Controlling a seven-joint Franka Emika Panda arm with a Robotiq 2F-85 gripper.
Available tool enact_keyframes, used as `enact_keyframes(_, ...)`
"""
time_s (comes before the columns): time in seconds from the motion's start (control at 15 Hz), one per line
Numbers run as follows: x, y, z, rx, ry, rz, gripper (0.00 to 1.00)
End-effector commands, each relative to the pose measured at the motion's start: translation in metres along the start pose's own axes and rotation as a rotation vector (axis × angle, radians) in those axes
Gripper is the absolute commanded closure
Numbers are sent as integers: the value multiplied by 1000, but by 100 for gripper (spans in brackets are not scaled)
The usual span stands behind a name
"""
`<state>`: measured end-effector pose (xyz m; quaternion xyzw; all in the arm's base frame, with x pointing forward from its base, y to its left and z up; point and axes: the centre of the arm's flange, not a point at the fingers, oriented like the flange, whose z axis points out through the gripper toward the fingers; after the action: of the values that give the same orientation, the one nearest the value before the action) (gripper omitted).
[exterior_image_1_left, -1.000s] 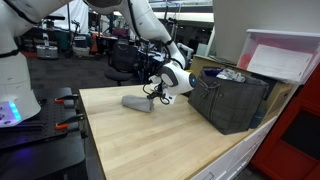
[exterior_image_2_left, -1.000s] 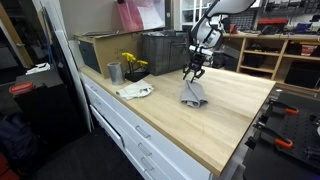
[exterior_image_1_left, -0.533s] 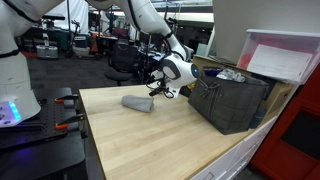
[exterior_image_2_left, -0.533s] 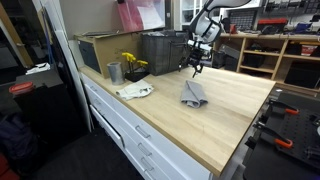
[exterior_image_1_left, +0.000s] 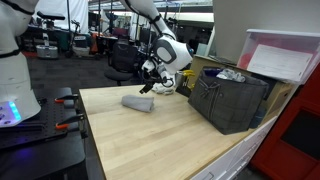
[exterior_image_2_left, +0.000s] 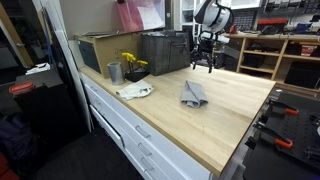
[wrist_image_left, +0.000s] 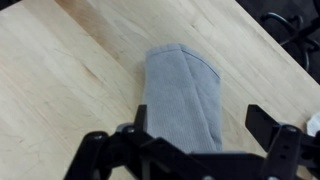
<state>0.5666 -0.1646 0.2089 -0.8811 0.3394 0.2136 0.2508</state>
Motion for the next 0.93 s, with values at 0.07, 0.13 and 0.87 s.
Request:
enact_keyframes(0.07, -45, 19, 35, -167, 23, -211, 0)
enact_keyframes(0.13, -46, 18, 43, -192, 27, -252, 0)
enact_keyframes(0.87, -40, -15, 96, -251, 118, -367, 0)
